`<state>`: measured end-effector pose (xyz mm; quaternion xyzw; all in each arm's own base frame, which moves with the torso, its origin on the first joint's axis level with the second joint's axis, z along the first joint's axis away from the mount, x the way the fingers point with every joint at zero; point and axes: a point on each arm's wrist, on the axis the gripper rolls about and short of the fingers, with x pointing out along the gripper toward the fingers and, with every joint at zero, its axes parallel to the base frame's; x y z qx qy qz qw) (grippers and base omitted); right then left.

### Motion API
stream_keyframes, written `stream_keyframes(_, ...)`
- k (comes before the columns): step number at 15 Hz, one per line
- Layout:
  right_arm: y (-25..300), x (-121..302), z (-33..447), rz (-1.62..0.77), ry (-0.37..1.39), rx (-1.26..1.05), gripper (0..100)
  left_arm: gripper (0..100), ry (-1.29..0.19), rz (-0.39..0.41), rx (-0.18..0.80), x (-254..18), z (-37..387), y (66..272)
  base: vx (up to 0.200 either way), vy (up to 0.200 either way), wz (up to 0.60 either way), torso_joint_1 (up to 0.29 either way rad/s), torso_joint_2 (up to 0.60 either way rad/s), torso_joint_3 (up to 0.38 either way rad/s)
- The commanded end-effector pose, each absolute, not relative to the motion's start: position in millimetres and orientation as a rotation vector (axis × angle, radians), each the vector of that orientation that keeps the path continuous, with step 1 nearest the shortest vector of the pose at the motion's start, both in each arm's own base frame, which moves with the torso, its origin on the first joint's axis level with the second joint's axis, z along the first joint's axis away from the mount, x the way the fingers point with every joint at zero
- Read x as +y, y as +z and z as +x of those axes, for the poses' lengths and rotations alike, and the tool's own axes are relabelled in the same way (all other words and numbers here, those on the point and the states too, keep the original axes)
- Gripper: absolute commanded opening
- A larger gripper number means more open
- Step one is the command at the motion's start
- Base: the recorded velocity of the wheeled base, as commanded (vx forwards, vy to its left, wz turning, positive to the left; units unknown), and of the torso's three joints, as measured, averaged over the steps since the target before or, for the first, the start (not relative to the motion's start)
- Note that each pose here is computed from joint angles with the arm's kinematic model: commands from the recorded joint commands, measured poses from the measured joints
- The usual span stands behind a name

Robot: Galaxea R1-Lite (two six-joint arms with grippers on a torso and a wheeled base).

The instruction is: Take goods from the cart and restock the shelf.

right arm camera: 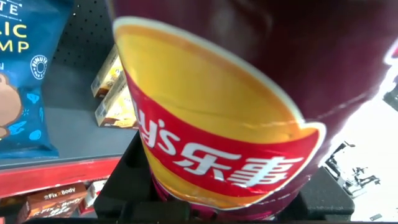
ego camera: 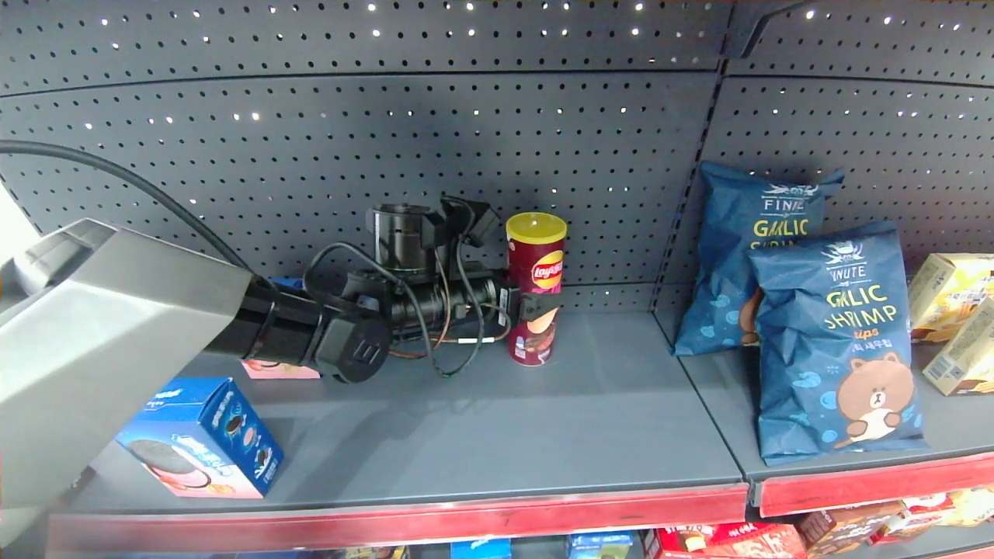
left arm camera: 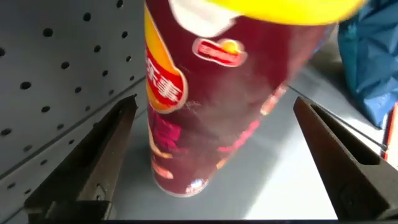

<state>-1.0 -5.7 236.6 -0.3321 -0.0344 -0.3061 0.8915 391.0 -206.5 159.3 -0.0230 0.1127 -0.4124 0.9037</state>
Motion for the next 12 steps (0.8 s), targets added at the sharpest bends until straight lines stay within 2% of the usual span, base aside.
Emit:
stream_keyframes(1,234.8,-5.6,-1.5,-0.691,-0.646,-0.066,0,100,-0.852,-0.048,0.244,-211.1,400.1,148.6,0.0,0.0,0.0,0.0,0.0,0.0)
stream_keyframes(5,225.0,-3.2,-8.3,-0.694,-0.663,-0.071,0,100,-0.859,-0.048,0.231,-219.3,408.5,144.1,0.0,0.0,0.0,0.0,0.0,0.0)
stream_keyframes(6,223.2,-2.7,-9.7,-0.699,-0.662,-0.063,0,0,-0.856,-0.048,0.225,-218.9,409.4,144.7,0.0,0.0,0.0,0.0,0.0,0.0)
stream_keyframes(12,215.0,3.9,-29.0,-0.7,-0.646,-0.023,0,0,-0.847,-0.077,0.216,-221.3,408.5,146.2,0.0,0.0,0.0,0.0,0.0,0.0)
